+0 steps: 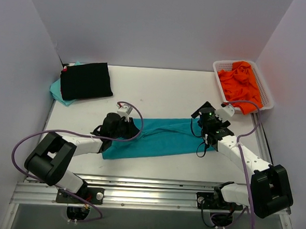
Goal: Fold and stack the t-shirts
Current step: Fold the tshirt
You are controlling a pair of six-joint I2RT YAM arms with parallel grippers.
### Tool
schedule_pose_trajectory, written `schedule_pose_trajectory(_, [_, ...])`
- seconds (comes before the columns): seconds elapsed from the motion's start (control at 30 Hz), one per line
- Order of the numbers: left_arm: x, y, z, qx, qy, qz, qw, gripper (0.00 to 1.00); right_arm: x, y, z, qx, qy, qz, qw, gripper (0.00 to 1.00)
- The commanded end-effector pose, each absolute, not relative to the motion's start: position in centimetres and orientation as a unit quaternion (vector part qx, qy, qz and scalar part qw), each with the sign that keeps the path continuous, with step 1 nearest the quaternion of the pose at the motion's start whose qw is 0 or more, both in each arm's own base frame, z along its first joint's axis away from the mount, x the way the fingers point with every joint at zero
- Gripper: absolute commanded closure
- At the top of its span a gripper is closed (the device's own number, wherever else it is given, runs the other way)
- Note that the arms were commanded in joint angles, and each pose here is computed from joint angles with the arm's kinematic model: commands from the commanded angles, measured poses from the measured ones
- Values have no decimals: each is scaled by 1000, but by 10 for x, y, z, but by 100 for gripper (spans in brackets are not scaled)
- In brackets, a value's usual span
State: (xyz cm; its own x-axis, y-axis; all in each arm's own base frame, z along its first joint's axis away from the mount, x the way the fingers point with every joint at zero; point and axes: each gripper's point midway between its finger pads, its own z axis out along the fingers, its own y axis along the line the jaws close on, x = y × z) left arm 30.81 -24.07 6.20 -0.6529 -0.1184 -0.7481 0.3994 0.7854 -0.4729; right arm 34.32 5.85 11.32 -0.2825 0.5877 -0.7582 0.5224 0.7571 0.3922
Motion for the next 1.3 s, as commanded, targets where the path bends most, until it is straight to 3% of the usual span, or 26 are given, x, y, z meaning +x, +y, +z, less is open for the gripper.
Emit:
schedule_pose_trajectory(0.0, [307, -243, 78, 83, 836, -337, 425, 77, 341, 50, 118, 352, 790, 16, 502, 1])
schedule_pose_trajectory(0.13, [295, -251, 76, 85, 834, -355, 414, 87, 339, 48, 119, 354, 788, 17, 504, 1])
schedule_pose_trajectory(0.33, [247, -288, 73, 129, 841, -350, 393, 84, 336, 47, 123, 357, 784, 19, 508, 1])
schedule_pose_trajectory(0.43, [218, -306, 82, 143, 838, -362, 382, 51, 337, 47, 125, 357, 783, 20, 509, 1])
schedule_pose_trajectory(0.5, [201, -312, 97, 145, 830, -376, 385, 9, 337, 48, 124, 357, 783, 21, 509, 1])
schedule_pose_trajectory(0.53, [197, -312, 102, 143, 828, -375, 391, 6, 337, 48, 124, 357, 783, 21, 509, 1])
schedule_pose_trajectory(0.73, [207, -280, 137, 86, 821, -330, 458, 6, 343, 56, 119, 351, 788, 34, 505, 1])
schedule_pose_trajectory(0.93, [226, -240, 119, 7, 845, -234, 480, 6, 345, 62, 113, 344, 794, 38, 499, 1])
schedule_pose_trajectory(1.0, [230, -212, 96, -17, 870, -142, 472, 6, 345, 61, 115, 345, 792, 36, 502, 2])
schedule_pose_trajectory(1.03, [238, -209, 112, -42, 867, -110, 485, 6, 345, 61, 117, 344, 792, 36, 503, 2])
schedule_pose_trajectory(1.07, [229, -181, 111, -31, 865, -5, 501, 6, 345, 60, 117, 345, 791, 36, 505, 2])
schedule_pose_trajectory(1.1, [228, -181, 104, -44, 865, 28, 498, 6, 345, 59, 118, 347, 788, 35, 507, 2])
schedule_pose_trajectory(1.27, [229, -208, 92, -41, 878, 11, 477, 6, 349, 65, 113, 340, 795, 36, 501, 2])
